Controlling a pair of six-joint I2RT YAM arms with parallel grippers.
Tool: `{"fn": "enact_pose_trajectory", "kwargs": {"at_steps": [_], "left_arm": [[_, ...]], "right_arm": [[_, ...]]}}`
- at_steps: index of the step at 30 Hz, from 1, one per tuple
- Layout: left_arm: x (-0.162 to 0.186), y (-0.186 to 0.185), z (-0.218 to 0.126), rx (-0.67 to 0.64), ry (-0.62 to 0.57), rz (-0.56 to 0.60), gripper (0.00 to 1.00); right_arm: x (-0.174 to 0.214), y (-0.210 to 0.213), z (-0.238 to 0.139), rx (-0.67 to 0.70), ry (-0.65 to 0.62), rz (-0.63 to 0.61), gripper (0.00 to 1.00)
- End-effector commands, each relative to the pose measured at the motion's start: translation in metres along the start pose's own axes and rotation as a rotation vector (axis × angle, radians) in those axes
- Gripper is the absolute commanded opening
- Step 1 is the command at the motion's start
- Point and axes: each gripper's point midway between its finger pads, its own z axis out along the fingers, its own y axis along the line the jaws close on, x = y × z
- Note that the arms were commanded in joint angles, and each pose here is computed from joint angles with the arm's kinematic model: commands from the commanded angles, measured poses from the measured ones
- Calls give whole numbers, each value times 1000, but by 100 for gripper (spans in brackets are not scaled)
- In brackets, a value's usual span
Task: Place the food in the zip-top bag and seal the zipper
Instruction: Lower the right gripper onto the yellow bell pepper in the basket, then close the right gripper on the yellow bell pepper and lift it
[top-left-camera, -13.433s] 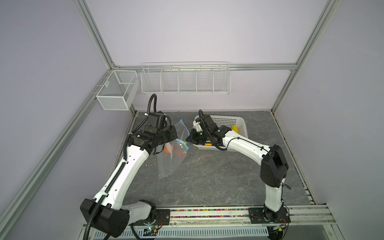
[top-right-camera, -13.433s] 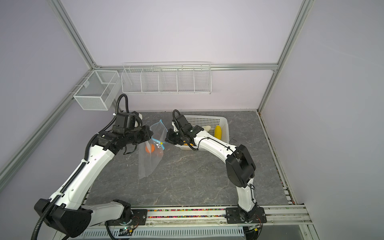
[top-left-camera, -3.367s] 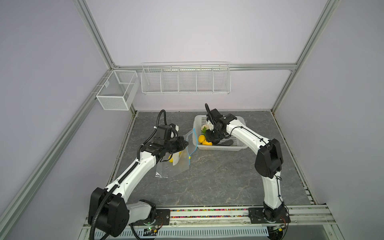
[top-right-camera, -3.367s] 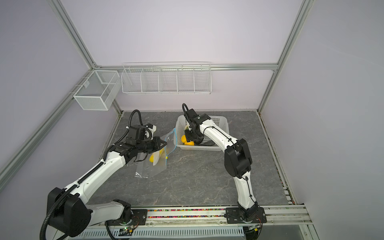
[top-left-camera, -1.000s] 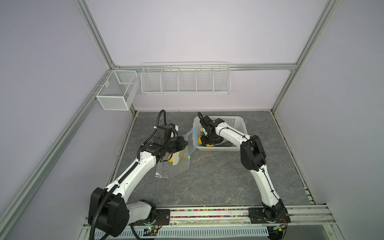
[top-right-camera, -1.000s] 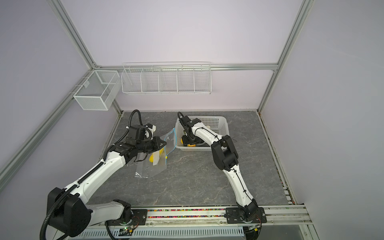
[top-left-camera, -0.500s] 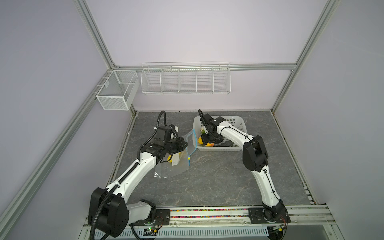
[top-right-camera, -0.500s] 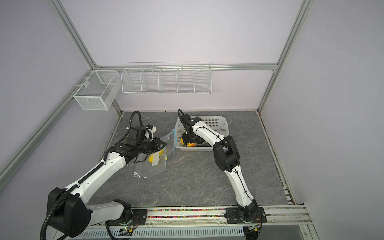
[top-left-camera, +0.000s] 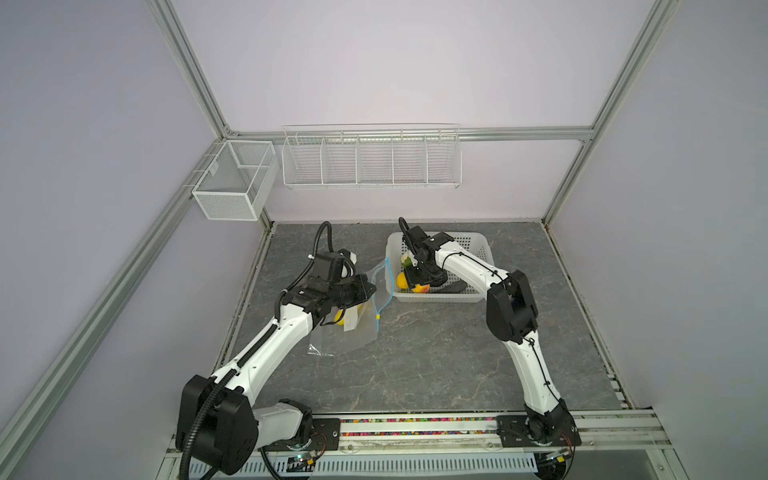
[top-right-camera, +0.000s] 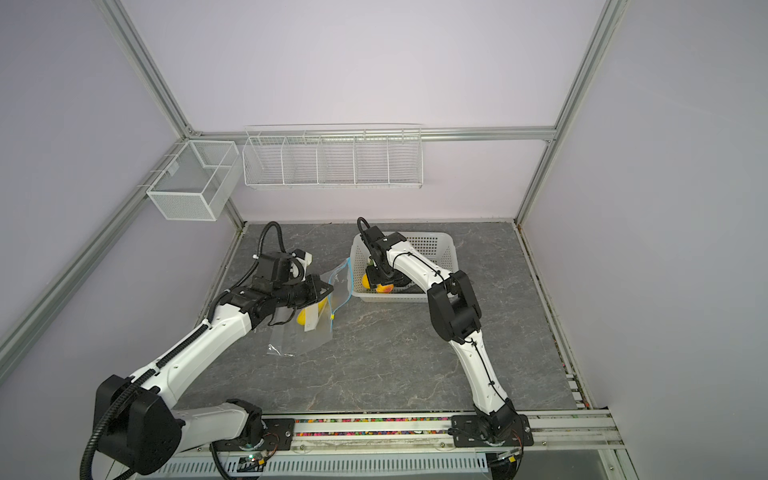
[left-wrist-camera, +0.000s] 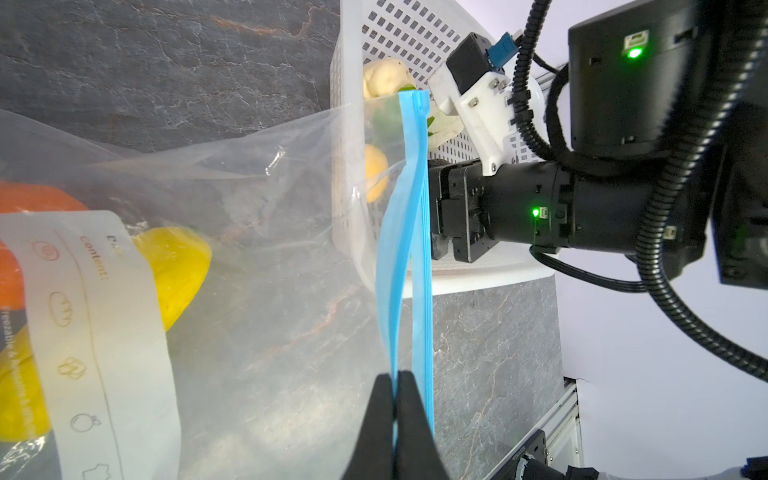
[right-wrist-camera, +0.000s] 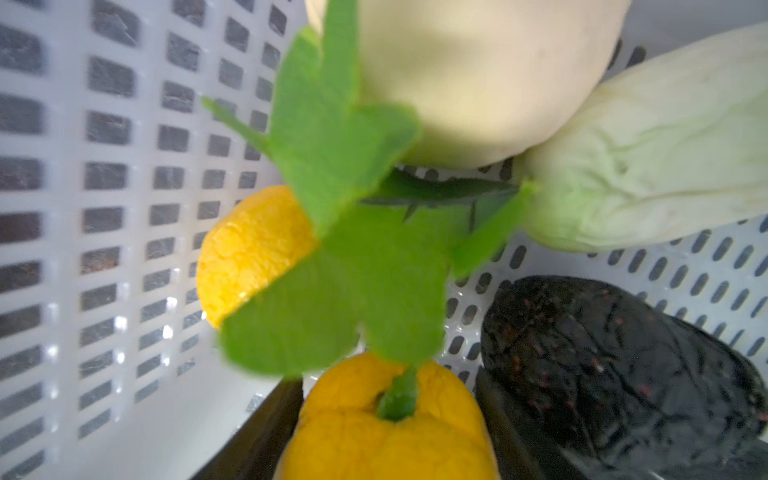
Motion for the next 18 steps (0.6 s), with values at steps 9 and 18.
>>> {"fn": "enact_pose_trajectory", "kwargs": {"at_steps": [9, 18], "left_arm": [[-2, -5, -4, 21, -18, 10, 0], [-4, -8, -5, 28, -26, 13, 0]], "right_arm": [[-12, -9, -39, -17, -68, 36, 62], [-15, -12, -57, -31, -101, 49, 62]]}}
